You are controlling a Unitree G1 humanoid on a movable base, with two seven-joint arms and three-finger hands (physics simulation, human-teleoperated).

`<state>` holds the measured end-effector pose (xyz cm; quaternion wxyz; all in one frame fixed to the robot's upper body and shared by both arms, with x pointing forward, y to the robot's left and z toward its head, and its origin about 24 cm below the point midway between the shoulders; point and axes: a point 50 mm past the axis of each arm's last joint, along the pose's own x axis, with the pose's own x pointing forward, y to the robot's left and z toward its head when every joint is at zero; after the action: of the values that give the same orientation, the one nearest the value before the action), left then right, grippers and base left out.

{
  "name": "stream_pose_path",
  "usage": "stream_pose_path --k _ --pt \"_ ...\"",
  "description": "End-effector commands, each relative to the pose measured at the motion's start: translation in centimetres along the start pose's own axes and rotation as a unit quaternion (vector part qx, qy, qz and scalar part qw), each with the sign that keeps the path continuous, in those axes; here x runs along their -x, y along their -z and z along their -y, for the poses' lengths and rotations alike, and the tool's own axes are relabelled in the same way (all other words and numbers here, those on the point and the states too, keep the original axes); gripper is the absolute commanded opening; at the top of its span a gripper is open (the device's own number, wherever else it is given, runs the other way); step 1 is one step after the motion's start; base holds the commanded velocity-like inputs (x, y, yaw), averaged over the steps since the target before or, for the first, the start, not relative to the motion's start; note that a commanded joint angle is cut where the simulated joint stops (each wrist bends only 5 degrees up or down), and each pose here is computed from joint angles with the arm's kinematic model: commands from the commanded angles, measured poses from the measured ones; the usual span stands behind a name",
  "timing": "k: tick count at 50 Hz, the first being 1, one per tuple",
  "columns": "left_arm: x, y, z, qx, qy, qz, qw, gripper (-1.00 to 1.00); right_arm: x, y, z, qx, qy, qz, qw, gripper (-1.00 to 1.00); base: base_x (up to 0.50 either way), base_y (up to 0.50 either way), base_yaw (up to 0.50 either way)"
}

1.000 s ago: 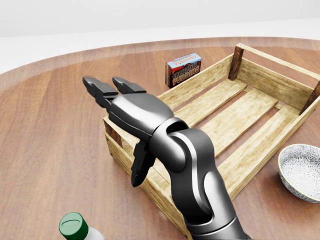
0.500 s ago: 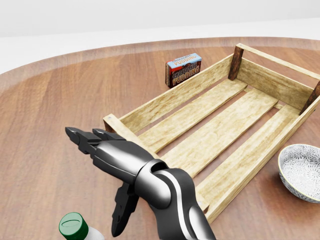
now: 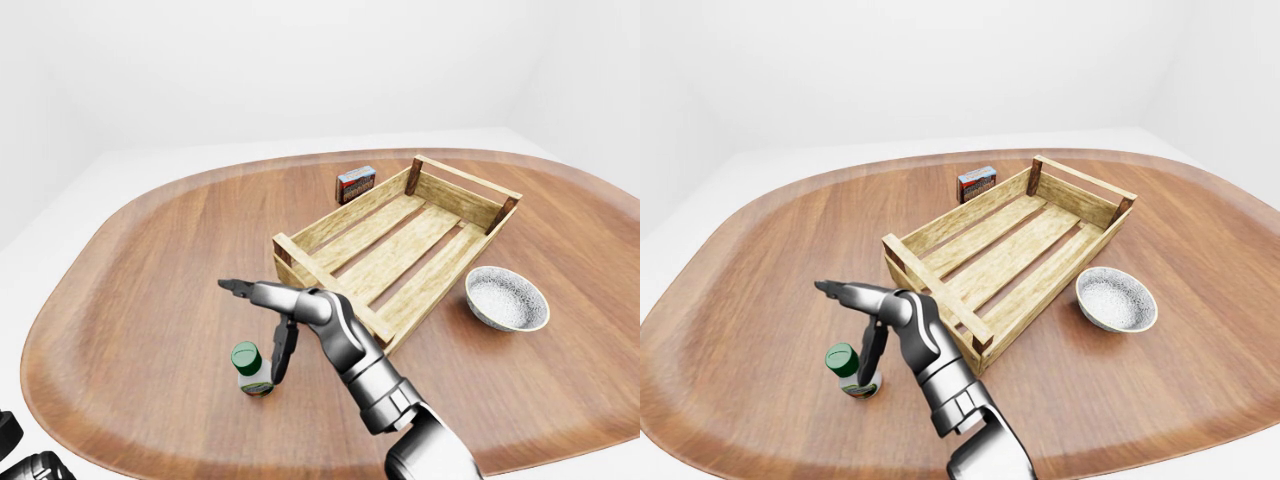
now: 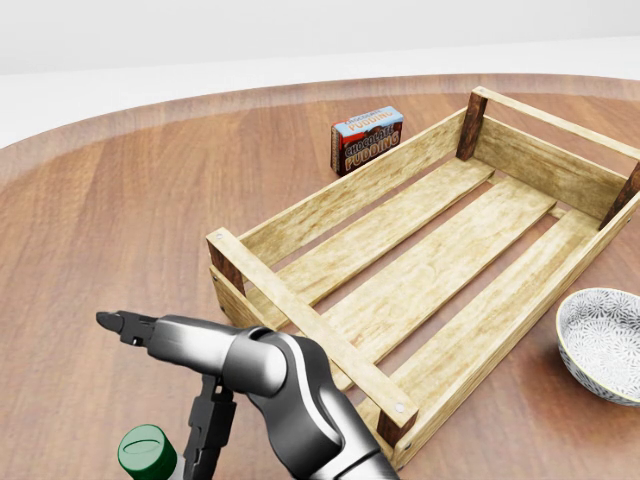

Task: Pick up the salad dressing and put it in the tray.

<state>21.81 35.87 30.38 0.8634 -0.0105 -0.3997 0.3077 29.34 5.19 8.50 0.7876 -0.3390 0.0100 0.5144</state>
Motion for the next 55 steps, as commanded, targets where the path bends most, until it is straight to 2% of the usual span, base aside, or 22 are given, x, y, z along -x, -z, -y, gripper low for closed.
stream_pose_path --k 1,6,9,17,27,31,35,38,41,48,55 --pt "0.0 0.0 -0.2 0.0 -0.003 -0.002 1.0 1.0 -1.5 1.5 -2.0 -0.046 -0.058 -0.026 0.997 1.0 0.0 0.0 0.0" --pt "0.0 -0.2 -0.1 0.003 -0.002 0.002 1.0 1.0 -1.5 0.9 -1.6 -0.031 -0.051 -0.02 0.998 1.0 0.0 0.0 0.0" --pt "0.0 -0.1 -0.1 0.004 -0.001 0.001 1.0 1.0 -1.3 -0.2 -0.9 -0.001 -0.037 -0.012 0.999 1.0 0.0 0.0 0.0" --pt "0.0 0.0 -0.1 0.003 -0.002 -0.002 1.0 1.0 -1.7 -0.2 -0.9 0.043 -0.047 -0.042 0.997 1.0 0.0 0.0 0.0" --pt "0.0 0.2 -0.1 0.003 -0.002 -0.006 1.0 1.0 -1.9 -1.2 0.8 0.085 -0.035 -0.056 0.994 1.0 0.0 0.0 0.0" --pt "0.0 0.3 0.0 0.004 -0.001 -0.007 1.0 1.0 -1.8 -2.2 2.8 0.136 -0.019 -0.074 0.988 1.0 0.0 0.0 0.0" --pt "0.0 0.4 -0.1 0.003 -0.002 -0.009 1.0 1.0 -1.7 -2.4 4.7 0.13 -0.014 -0.084 0.988 1.0 0.0 0.0 0.0" --pt "-0.1 0.4 -0.3 0.002 -0.004 -0.01 1.0 1.0 -2.0 -1.3 3.8 0.103 -0.034 -0.091 0.99 1.0 0.0 0.0 0.0" --pt "-0.1 0.3 -0.4 0.004 -0.006 -0.009 1.0 1.0 -2.3 -1.0 2.7 0.107 -0.045 -0.094 0.989 1.0 0.0 0.0 0.0" --pt "-0.1 0.3 -0.3 0.004 -0.005 -0.009 1.0 1.0 -2.1 -1.7 3.3 0.121 -0.033 -0.089 0.988 1.0 0.0 0.0 0.0" --pt "-0.1 0.5 -0.4 0.002 -0.006 -0.013 1.0 1.0 -2.3 -1.4 2.0 0.103 -0.042 -0.08 0.991 1.0 0.0 0.0 0.0"
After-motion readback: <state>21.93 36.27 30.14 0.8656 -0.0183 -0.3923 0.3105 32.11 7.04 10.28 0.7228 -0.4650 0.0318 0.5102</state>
